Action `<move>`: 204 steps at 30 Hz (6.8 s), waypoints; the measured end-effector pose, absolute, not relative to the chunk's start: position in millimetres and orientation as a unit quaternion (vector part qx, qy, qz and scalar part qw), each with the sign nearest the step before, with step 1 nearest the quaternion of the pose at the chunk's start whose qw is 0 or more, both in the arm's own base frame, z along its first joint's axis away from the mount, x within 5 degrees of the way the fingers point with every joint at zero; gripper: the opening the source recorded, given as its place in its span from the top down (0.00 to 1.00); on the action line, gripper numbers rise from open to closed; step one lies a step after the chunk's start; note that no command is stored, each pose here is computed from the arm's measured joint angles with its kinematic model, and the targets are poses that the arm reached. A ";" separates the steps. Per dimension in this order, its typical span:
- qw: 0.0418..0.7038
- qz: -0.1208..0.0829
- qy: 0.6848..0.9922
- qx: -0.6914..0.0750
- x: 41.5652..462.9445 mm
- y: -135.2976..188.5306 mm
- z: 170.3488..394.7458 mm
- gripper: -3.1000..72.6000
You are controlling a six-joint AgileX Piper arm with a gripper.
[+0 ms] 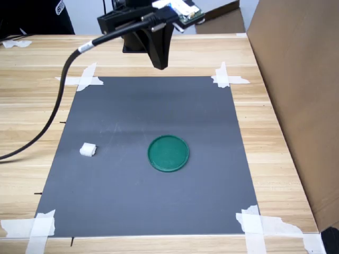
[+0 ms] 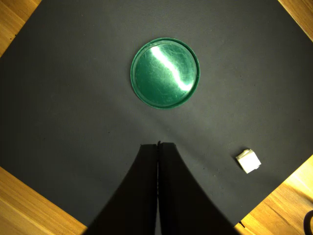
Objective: Grasp a white terminal and put it in the green lid.
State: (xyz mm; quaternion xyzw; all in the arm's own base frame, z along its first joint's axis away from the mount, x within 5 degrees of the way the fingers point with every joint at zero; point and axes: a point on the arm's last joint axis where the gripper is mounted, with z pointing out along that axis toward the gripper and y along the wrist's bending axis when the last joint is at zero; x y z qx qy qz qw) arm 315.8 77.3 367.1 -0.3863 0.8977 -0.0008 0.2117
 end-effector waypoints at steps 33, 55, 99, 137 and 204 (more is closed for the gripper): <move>0.227 -0.072 0.943 -0.234 388.5 -91.6 361.8 0.99; 0.159 -0.031 0.942 -0.295 382.0 -59.4 314.0 0.99; 0.169 0.000 0.931 -0.324 305.8 11.6 294.7 0.84; 0.109 0.000 0.959 -0.262 356.5 -95.3 271.1 0.18; 0.105 -0.023 0.918 -0.383 362.8 13.6 271.6 0.47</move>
